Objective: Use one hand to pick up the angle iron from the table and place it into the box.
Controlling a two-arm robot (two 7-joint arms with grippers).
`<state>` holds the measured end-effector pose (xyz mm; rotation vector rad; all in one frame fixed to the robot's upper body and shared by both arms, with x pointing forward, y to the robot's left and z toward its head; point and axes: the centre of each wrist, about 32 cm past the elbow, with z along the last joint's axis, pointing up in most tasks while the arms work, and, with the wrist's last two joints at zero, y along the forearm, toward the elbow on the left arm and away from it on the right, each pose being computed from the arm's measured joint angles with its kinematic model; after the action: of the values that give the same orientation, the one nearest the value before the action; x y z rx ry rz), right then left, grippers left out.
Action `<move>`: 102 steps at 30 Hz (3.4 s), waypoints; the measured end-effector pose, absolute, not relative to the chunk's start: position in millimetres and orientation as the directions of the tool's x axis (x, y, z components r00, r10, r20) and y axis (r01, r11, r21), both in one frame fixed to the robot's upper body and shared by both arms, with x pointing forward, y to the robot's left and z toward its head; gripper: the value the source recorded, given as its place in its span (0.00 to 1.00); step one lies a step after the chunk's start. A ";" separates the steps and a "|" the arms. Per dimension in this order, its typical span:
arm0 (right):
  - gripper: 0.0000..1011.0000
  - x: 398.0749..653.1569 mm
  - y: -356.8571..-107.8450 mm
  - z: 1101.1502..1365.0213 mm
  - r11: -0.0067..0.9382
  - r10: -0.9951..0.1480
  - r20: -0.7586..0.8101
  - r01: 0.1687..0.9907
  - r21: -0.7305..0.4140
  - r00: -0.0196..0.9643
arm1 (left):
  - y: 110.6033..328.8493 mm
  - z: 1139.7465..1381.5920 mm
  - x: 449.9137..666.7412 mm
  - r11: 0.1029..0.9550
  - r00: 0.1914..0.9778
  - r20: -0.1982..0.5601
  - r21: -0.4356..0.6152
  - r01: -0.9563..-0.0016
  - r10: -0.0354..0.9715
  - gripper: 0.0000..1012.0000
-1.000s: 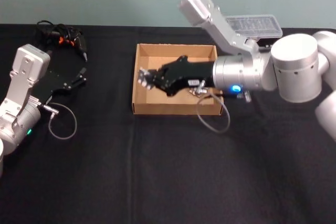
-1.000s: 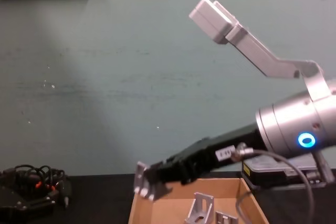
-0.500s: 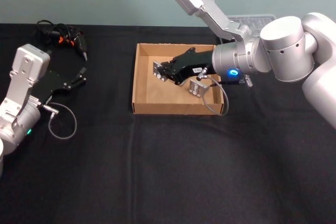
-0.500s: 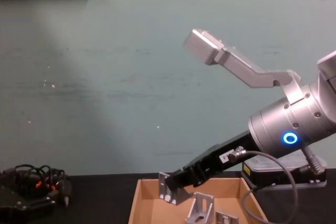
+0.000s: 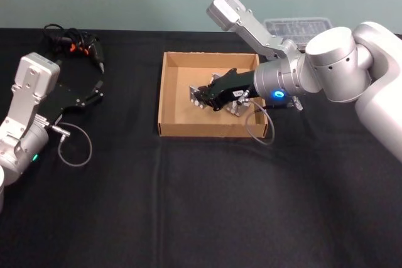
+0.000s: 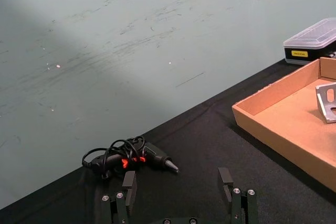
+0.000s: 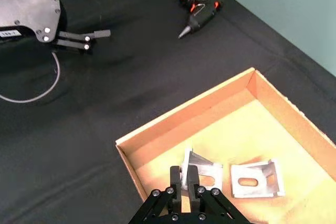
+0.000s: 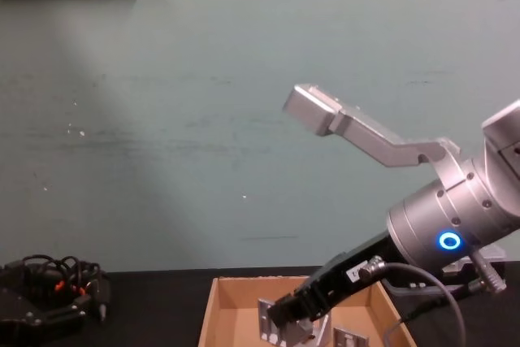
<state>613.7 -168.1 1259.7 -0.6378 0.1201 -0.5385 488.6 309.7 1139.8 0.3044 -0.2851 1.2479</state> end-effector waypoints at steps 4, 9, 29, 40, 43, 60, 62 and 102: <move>0.08 615.1 -168.0 1256.6 0.665 -0.513 0.054 0.437 -0.606 0.856 | 309.7 1139.8 488.6 0.287 0.292 0.374 0.070 -0.955 0.880 1.00; 0.08 616.4 -167.4 1252.8 0.658 -0.513 0.057 0.435 -0.614 0.856 | 309.7 1139.8 488.6 0.287 0.292 0.374 0.070 -0.955 0.880 1.00; 0.09 622.6 -164.3 1242.0 0.644 -0.520 0.055 0.433 -0.631 0.852 | 309.7 1139.8 488.6 0.287 0.292 0.374 0.070 -0.955 0.880 1.00; 0.20 622.2 -164.2 1242.7 0.643 -0.518 0.059 0.434 -0.631 0.853 | 309.7 1139.8 488.6 0.287 0.292 0.374 0.070 -0.955 0.880 1.00; 0.30 622.1 -164.1 1242.8 0.643 -0.518 0.059 0.434 -0.631 0.853 | 309.7 1139.8 488.6 0.287 0.292 0.374 0.070 -0.955 0.880 1.00; 0.80 613.1 -165.4 1247.6 0.669 -0.505 0.090 0.455 -0.587 0.858 | 309.7 1139.8 488.6 0.287 0.292 0.374 0.070 -0.955 0.880 1.00; 0.88 608.3 -167.1 1249.9 0.683 -0.506 0.100 0.469 -0.560 0.856 | 309.7 1139.8 488.6 0.287 0.292 0.374 0.070 -0.955 0.880 1.00; 0.99 528.5 -226.6 1199.6 0.651 -0.719 0.194 0.745 -0.147 0.667 | 309.7 1139.8 488.6 0.287 0.292 0.374 0.070 -0.955 0.880 1.00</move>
<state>528.5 -226.6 1199.6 -0.2221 -0.1226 -0.8337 488.6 309.7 1139.8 0.3045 -0.2850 1.2480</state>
